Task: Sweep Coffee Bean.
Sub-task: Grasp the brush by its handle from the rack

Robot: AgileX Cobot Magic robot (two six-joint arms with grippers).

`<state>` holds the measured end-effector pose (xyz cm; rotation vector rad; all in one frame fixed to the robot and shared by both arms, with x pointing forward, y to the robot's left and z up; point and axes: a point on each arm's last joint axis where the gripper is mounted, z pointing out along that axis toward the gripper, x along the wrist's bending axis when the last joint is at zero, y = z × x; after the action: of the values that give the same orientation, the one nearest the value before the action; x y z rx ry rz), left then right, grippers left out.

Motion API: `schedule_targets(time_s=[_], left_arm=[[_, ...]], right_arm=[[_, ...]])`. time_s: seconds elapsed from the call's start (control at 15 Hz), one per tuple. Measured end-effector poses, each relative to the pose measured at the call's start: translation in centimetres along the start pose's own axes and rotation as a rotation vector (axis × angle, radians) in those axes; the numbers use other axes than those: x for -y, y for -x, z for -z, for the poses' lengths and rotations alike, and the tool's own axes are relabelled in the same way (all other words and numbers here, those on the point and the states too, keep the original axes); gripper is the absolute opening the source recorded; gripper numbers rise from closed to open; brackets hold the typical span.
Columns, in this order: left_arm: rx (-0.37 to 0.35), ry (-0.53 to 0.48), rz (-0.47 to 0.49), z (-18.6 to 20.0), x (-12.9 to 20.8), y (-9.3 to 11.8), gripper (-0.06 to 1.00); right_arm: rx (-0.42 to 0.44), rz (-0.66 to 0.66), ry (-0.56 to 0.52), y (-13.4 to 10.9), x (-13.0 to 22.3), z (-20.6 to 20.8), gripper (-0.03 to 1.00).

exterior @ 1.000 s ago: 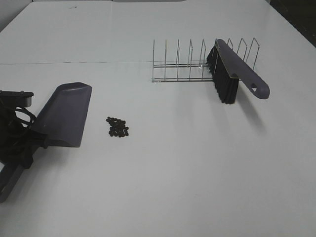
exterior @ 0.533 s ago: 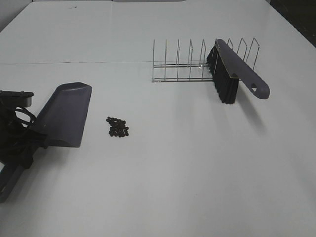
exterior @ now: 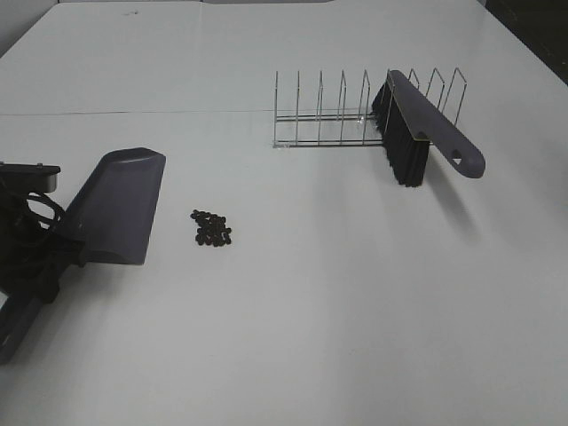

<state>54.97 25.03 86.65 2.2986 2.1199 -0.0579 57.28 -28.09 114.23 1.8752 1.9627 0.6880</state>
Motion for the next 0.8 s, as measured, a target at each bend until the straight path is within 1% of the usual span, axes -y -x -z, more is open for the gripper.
schedule_targets(time_s=[0.2, 0.27, 0.4, 0.53, 0.67, 0.73, 0.8], left_arm=[[0.0, -0.002, 0.0, 0.0, 0.0, 0.0, 0.31], [0.0, -0.002, 0.0, 0.0, 0.0, 0.0, 0.31], [0.0, -0.002, 0.0, 0.0, 0.0, 0.0, 0.31], [0.0, -0.002, 0.0, 0.0, 0.0, 0.0, 0.31], [0.0, -0.002, 0.0, 0.0, 0.0, 0.0, 0.31], [0.0, -0.002, 0.0, 0.0, 0.0, 0.0, 0.31], [0.0, -0.002, 0.0, 0.0, 0.0, 0.0, 0.31]], right_arm=[[-0.002, 0.03, -0.052, 0.5, -3.9, -5.9, 0.96], [-0.003, 0.036, -0.123, 1.0, -4.6, -11.1, 0.96], [-0.017, 0.04, -0.188, 1.3, -4.2, -15.6, 0.96], [-0.037, 0.05, -0.212, 1.6, -3.5, -19.7, 0.96], [-0.04, 0.053, -0.195, 1.8, -3.0, -22.6, 0.95], [-0.037, 0.055, -0.189, 1.9, -2.8, -23.3, 0.95], [-0.034, 0.075, -0.177, 2.1, -2.5, -24.8, 0.93]])
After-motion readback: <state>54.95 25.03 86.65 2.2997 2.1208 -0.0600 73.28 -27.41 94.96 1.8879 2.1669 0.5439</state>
